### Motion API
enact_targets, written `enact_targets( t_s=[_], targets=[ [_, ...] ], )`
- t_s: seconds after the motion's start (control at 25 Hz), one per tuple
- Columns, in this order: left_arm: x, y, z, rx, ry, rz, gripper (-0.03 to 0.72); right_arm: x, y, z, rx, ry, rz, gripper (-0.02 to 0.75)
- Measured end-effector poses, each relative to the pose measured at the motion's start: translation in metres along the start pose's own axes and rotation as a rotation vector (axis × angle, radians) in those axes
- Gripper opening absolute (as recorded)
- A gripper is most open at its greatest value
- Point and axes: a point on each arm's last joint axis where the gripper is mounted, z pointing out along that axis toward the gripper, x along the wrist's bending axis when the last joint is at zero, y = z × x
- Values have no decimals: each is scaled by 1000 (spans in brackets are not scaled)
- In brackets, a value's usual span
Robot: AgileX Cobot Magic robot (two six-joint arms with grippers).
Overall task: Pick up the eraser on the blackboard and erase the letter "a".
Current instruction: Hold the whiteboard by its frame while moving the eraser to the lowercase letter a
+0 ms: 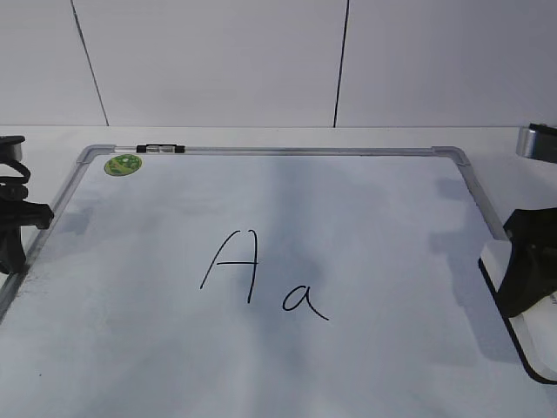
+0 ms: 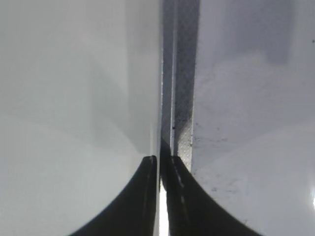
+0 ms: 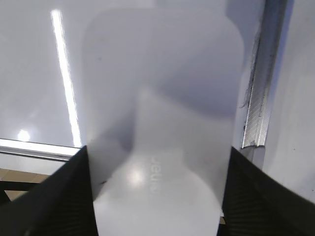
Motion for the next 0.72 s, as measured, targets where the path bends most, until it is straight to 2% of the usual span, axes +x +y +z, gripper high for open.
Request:
enact_targets(
  t_s=[0.36, 0.72],
  targets=[
    [0, 0, 0, 2, 0, 0, 112, 0, 0, 0, 0, 0, 0, 560],
    [0, 0, 0, 2, 0, 18, 138, 0, 0, 0, 0, 0, 0, 560]
  ],
)
